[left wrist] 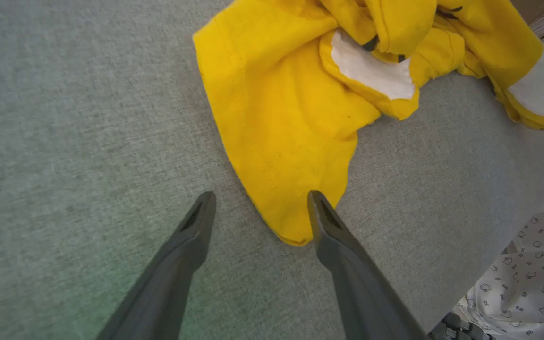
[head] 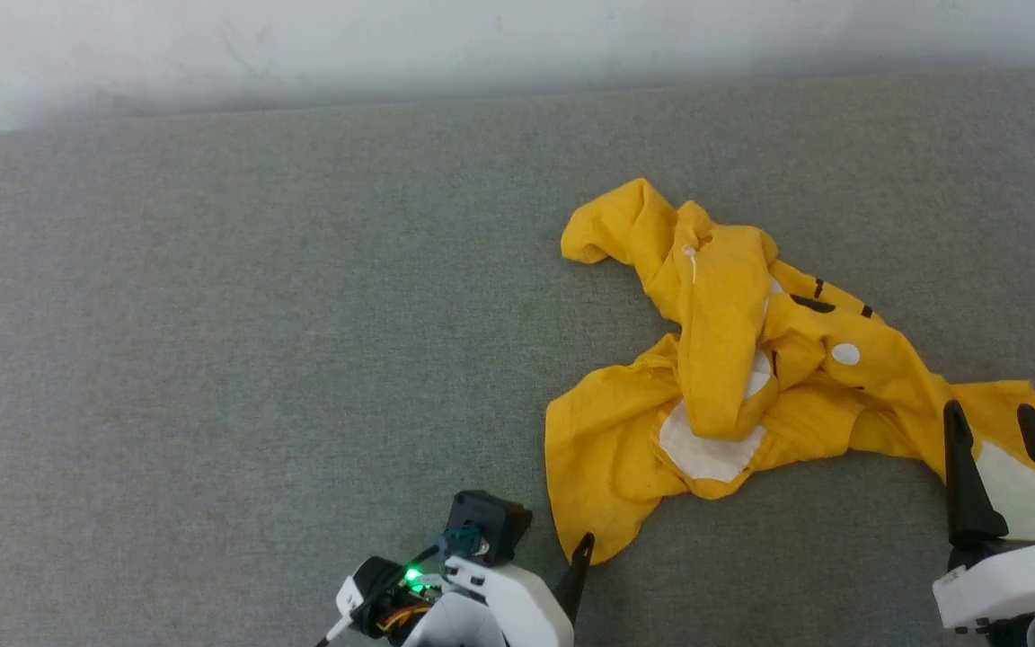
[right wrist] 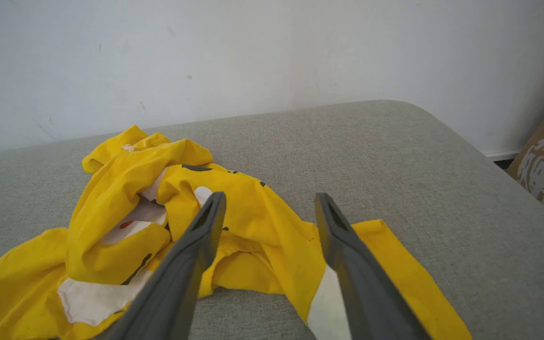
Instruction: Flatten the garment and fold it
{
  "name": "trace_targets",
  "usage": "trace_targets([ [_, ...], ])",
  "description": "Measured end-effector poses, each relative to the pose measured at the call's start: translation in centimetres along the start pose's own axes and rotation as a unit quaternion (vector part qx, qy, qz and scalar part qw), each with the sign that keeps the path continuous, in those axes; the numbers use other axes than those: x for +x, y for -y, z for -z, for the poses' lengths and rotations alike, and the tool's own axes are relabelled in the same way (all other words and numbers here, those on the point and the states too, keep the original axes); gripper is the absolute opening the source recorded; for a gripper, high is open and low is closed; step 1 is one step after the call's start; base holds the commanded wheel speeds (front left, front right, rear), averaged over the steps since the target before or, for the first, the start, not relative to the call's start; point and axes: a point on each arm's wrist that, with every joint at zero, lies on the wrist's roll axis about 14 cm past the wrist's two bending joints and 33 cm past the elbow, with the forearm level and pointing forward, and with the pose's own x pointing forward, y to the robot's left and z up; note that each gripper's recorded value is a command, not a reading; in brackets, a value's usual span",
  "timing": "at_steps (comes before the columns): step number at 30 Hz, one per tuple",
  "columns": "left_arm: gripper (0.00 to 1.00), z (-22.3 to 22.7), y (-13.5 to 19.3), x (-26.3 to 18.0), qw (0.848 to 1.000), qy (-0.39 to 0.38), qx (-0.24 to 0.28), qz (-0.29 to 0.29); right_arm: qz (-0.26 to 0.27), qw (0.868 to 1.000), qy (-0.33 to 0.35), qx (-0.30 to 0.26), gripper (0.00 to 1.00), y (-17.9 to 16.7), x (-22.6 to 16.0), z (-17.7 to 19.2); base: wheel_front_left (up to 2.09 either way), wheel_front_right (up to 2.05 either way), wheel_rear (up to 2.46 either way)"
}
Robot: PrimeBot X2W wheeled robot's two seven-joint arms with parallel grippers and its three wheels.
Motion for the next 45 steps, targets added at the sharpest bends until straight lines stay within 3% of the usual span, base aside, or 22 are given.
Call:
trace_targets([
  [11,1.00,1.2,0.5,2.3,0.998,-0.056,-0.008,0.005,0.009,1.000,-0.013,0.005,1.00,0.5,1.0,1.3,0.00,0.00,0.00],
  [12,0.43,1.2,0.7,2.4,0.998,-0.061,-0.008,0.008,0.010,1.000,-0.015,0.005,1.00,0.5,1.0,1.4,0.00,0.00,0.00],
  [13,0.00,1.3,0.7,2.5,0.998,-0.065,-0.010,0.009,0.011,1.000,-0.016,0.005,1.00,0.6,1.0,1.4,0.00,0.00,0.00],
  [21,0.00,1.8,1.6,2.5,0.996,-0.080,-0.038,0.017,0.015,1.000,-0.011,0.008,1.00,0.8,1.0,1.3,0.00,0.00,0.00],
  [27,0.00,-0.2,0.6,2.2,0.995,-0.033,-0.090,-0.003,0.018,1.000,-0.002,0.008,1.00,1.0,1.0,0.7,0.00,0.00,0.00],
  [32,0.00,-2.5,-2.6,0.6,0.988,0.021,-0.148,-0.047,0.012,1.000,0.007,0.009,1.00,0.7,1.1,0.1,0.00,0.00,0.00],
  [36,0.00,-2.4,-7.0,-2.4,0.978,0.043,-0.171,-0.111,0.006,1.000,0.009,0.009,1.00,0.3,1.0,-0.2,0.00,0.00,0.00],
  [45,0.00,0.0,-16.1,-11.3,0.931,0.074,-0.226,-0.277,-0.004,1.000,0.000,0.004,1.00,-0.2,1.0,-0.1,0.00,0.00,0.00],
])
